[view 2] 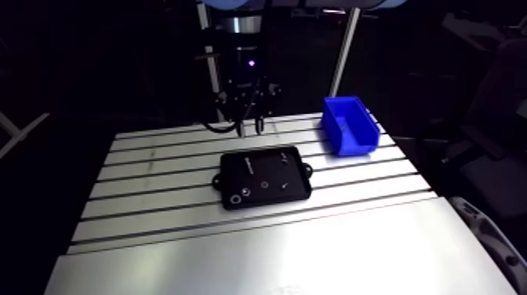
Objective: Pick up the M10 bolt from the tray and put it into the blue bin.
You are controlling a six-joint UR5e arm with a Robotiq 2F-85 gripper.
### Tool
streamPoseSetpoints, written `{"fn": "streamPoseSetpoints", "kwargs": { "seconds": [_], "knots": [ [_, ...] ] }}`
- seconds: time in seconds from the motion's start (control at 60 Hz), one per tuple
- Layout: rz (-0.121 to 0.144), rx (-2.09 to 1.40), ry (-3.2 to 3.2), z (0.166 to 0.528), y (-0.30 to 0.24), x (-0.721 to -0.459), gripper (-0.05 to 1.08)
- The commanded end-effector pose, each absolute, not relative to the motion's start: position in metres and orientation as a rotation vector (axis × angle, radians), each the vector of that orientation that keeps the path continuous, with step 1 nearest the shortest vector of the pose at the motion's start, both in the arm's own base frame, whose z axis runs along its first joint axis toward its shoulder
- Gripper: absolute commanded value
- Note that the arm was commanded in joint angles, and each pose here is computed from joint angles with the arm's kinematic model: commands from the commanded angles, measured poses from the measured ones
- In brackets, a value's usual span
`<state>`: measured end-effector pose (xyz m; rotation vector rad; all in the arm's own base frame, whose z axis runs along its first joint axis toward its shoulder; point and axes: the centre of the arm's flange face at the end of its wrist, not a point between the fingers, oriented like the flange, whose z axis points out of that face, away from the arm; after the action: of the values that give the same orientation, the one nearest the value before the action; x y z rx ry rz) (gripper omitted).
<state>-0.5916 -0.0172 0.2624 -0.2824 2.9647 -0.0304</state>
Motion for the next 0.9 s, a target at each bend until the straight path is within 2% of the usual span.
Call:
{"fn": "streamPoseSetpoints", "kwargs": {
  "seconds": [0.017,0.533,0.9],
  "knots": [
    [-0.036,-0.304,2.949,0.247,-0.017,-0.586,0.57],
    [-0.048,-0.341,2.928,0.215,-0.019,-0.572,0.57],
    [-0.043,-0.405,2.946,0.203,-0.02,-0.572,0.57]
  ]
}}
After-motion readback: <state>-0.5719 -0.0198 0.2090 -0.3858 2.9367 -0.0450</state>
